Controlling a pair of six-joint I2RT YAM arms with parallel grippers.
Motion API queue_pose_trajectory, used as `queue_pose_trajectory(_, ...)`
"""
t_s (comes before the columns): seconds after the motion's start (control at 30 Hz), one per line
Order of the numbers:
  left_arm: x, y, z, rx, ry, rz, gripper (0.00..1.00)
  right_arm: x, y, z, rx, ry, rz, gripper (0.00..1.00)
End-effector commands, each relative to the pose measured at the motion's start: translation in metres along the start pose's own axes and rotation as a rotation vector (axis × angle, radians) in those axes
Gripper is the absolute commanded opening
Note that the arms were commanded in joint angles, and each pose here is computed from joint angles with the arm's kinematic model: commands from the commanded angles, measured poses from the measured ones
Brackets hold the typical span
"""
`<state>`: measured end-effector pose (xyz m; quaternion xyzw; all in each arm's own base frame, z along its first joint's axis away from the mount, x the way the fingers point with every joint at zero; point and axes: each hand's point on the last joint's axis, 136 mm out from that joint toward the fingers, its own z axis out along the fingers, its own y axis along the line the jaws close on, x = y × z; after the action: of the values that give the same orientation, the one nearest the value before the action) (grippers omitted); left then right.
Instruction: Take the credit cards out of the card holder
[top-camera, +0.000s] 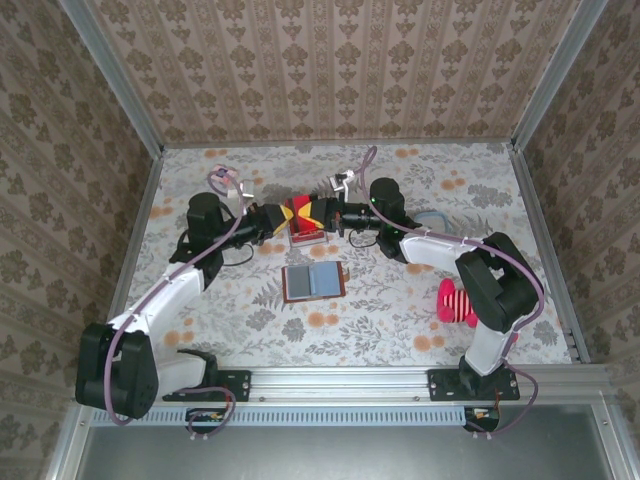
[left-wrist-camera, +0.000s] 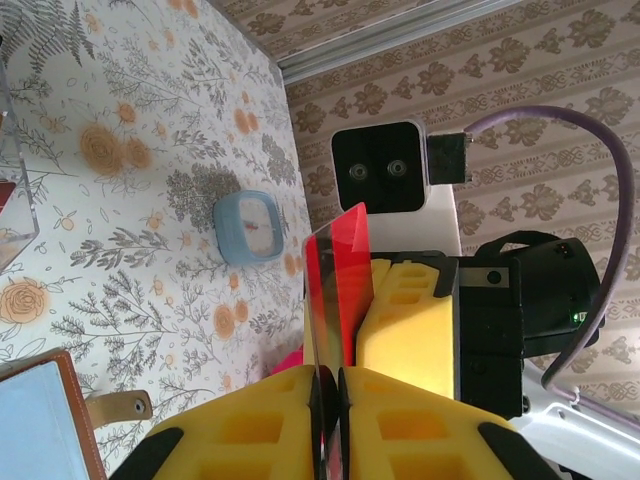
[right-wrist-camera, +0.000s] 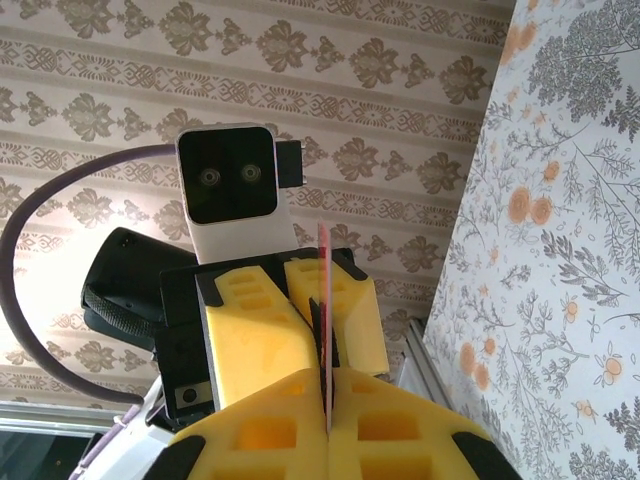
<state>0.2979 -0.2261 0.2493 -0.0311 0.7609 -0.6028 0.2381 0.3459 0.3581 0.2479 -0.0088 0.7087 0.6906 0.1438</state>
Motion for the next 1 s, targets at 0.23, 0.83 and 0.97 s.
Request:
queue_pose_trajectory(0.23, -0.004, -0.011, 0.000, 0.023, -0.021, 0.090, 0.00, 0.008, -0.009, -0.007, 0.050, -0.010, -0.001, 0.37)
queue_pose_trajectory(0.83, -0.039, 0.051, 0.019, -0.642, 0.276, 0.812, 0.00, -0.015, -0.084, -0.122, 0.711, -0.189, -0.174, 1.00)
queue_pose_trajectory(0.97, -0.045, 0.058, 0.036, -0.635, 0.396, 1.010, 0.00, -0.024, -0.093, -0.146, 0.814, -0.201, -0.170, 1.00)
